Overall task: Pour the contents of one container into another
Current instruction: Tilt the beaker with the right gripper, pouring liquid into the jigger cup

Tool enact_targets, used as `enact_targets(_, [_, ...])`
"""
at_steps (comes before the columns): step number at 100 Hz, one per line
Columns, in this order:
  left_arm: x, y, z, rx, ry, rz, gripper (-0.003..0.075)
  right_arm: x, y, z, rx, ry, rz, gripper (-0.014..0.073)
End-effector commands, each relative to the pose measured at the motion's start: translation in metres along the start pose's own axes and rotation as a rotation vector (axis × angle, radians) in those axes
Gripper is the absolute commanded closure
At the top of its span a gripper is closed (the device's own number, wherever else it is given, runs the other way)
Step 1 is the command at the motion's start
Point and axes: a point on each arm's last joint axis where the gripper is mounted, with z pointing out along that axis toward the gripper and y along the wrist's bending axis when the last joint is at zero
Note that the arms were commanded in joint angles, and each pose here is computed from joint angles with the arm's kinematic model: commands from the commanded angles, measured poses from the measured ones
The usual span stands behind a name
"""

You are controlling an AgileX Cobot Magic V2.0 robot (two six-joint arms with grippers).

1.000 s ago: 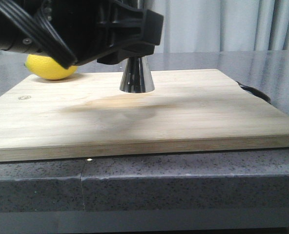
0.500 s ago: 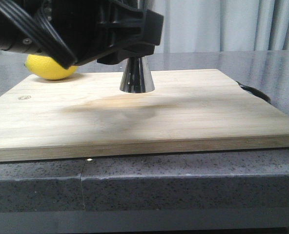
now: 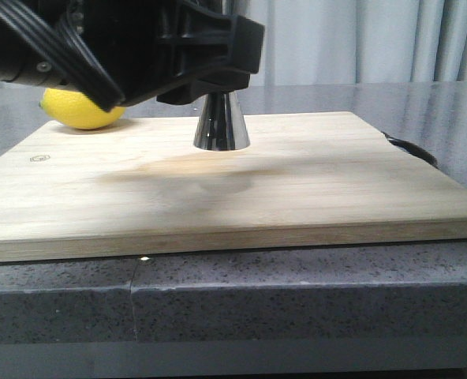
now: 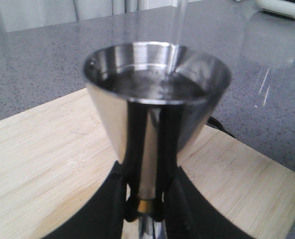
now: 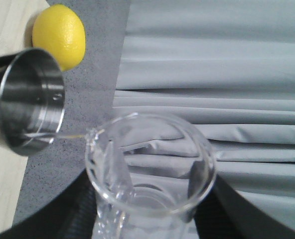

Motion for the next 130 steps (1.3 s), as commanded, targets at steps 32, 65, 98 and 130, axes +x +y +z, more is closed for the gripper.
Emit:
enact_targets(32, [-0.026, -0.004, -0.005, 0.009, -0.147, -0.006, 0.0739, -0.004, -0.021, -0.007, 0.087, -0.043, 0.142, 0.0388])
enact_targets(65, [-0.026, -0.004, -0.005, 0.009, -0.149, -0.006, 0.0739, -0.004, -0.021, -0.007, 0.08, -0.065, 0.564, 0.0388])
enact_targets(98, [-0.027, -0.004, -0.005, 0.008, -0.155, -0.006, 0.0739, 0.02, -0.014, 0.001, 0.112, 0.028, 0.997, 0.0388])
enact_targets(130, [-0.027, -0.004, -0.005, 0.008, -0.155, -0.006, 0.0739, 0.062, 0.029, 0.026, 0.137, 0.151, 1.267, 0.0388])
